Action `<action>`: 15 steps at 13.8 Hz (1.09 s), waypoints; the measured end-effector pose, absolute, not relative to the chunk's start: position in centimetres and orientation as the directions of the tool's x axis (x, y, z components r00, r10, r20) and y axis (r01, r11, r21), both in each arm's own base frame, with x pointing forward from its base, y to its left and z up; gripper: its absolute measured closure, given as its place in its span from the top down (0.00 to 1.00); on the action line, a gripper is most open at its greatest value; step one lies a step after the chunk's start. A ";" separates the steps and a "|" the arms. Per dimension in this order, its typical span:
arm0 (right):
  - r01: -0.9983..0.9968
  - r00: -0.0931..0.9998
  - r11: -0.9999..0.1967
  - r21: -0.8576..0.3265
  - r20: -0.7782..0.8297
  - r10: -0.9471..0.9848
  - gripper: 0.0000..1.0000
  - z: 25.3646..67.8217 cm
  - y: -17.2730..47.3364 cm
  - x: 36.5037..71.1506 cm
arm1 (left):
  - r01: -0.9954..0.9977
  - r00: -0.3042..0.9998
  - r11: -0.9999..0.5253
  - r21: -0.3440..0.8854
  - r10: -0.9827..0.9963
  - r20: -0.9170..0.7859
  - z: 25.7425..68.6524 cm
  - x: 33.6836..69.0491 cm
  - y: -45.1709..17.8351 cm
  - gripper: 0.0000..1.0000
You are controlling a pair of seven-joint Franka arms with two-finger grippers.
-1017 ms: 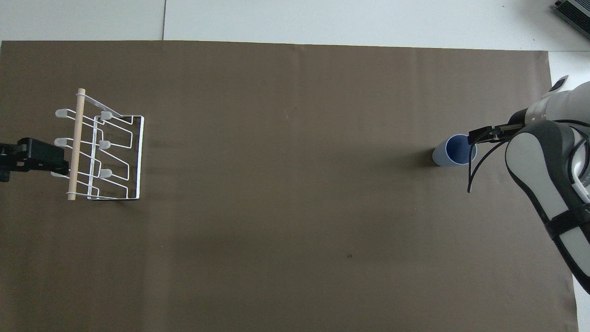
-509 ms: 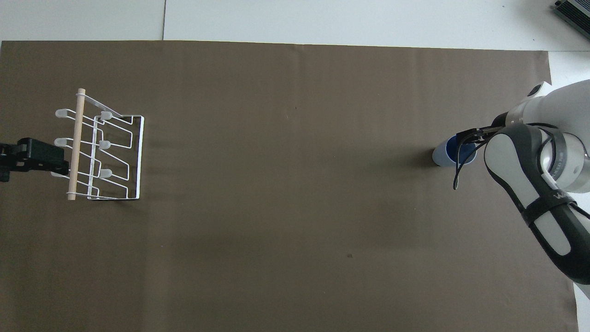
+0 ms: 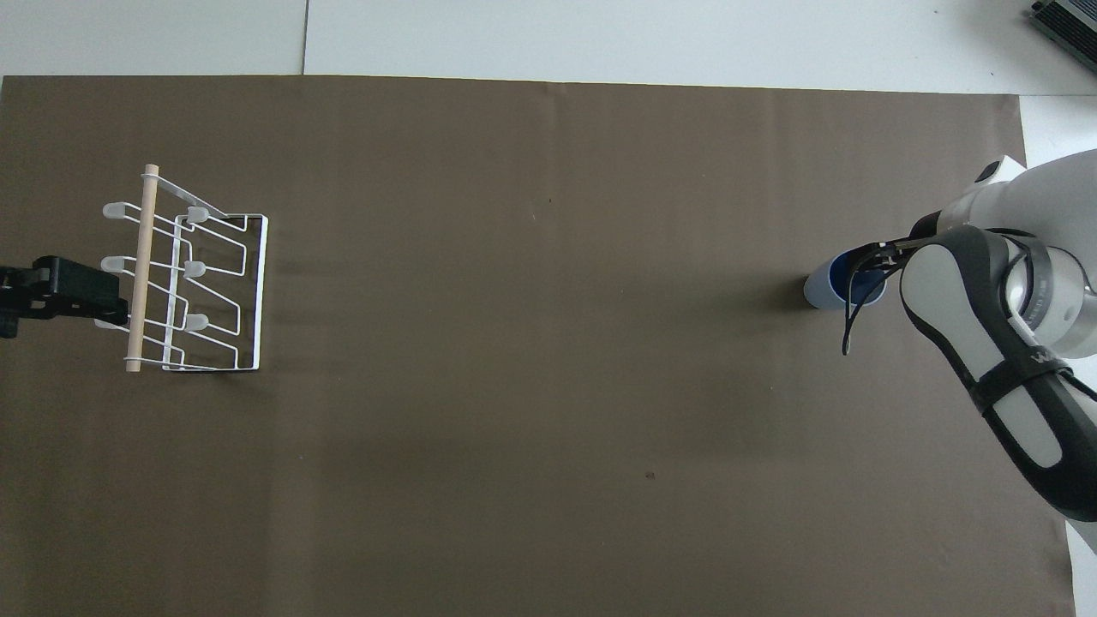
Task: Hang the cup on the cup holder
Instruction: 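Lift the blue cup with the right gripper and tip it sideways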
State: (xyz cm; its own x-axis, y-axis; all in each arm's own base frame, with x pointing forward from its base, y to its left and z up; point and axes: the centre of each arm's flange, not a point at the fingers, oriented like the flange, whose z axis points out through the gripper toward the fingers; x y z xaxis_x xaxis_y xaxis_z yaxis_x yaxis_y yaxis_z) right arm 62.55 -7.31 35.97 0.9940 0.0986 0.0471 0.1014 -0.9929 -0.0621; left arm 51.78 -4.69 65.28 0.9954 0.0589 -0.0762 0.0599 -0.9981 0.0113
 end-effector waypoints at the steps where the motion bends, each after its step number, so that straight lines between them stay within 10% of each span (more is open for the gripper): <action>1: 0.102 0.994 -0.993 -0.063 0.048 0.099 0.81 36.1 -7.3 62.6 | 0.060 0.995 -0.998 0.011 0.059 -0.076 65.3 51.8 -4.7 1.00; 5: 0.105 0.993 -0.993 -0.062 0.057 0.101 0.79 36.7 -7.2 62.6 | 0.060 0.995 -0.998 0.011 0.059 -0.076 65.3 51.8 -4.7 1.00; 9: 0.094 0.994 -0.992 -0.081 0.059 0.090 0.54 36.7 -7.0 62.6 | 0.060 0.995 -0.998 0.011 0.059 -0.076 65.3 51.8 -4.7 1.00; 13: 0.069 0.996 -0.988 -0.136 0.063 0.061 0.06 36.8 -6.7 62.5 | 0.060 0.995 -0.998 0.011 0.059 -0.076 65.3 51.8 -4.7 1.00; 15: 0.103 0.994 -0.985 -0.141 0.059 0.095 0.05 36.8 -6.3 62.5 | 0.060 0.995 -0.998 0.011 0.059 -0.076 65.3 51.8 -4.7 1.00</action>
